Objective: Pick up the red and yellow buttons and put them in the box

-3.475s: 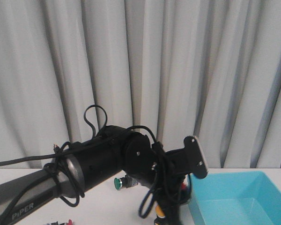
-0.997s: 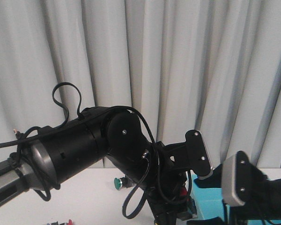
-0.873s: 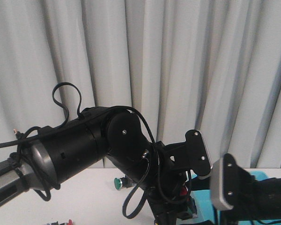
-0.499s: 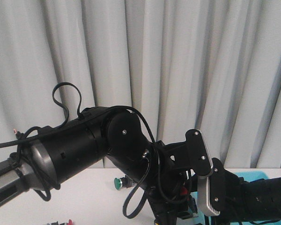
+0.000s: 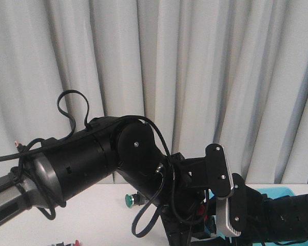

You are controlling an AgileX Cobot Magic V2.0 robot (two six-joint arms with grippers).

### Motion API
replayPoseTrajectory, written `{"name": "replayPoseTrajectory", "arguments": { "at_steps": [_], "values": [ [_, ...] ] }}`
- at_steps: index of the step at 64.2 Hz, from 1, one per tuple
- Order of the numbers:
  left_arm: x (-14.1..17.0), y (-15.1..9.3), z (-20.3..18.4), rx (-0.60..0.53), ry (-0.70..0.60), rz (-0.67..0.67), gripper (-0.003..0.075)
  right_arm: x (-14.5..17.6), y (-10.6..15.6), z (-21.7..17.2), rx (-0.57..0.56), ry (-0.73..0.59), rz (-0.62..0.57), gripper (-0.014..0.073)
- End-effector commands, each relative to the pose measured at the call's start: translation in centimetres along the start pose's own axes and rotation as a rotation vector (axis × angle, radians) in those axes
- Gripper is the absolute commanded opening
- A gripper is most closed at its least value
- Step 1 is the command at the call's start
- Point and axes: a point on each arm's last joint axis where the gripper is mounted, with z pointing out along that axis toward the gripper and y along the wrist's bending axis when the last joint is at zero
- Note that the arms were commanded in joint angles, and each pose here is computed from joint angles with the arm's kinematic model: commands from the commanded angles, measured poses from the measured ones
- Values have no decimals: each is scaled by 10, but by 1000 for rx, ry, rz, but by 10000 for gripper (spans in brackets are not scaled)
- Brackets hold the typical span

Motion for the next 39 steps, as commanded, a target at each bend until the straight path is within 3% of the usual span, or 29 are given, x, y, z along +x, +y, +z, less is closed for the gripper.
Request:
{"name": "replayPoseTrajectory", "arguments": {
  "at_steps": [1, 20, 29, 39],
  "values": [
    [-18, 2, -38, -89, -116, 9, 230, -15, -9, -11, 58, -48, -16, 395],
    [-18, 2, -38, -90, -116, 10, 230, -15, -9, -11, 58, -48, -16, 221],
    [-18, 2, -38, -90, -117, 10, 237, -15, -9, -11, 58, -48, -16, 215],
    [-18, 1, -38, -86, -114, 11, 328, -15, -9, -11, 58, -48, -16, 217]
  ]
}}
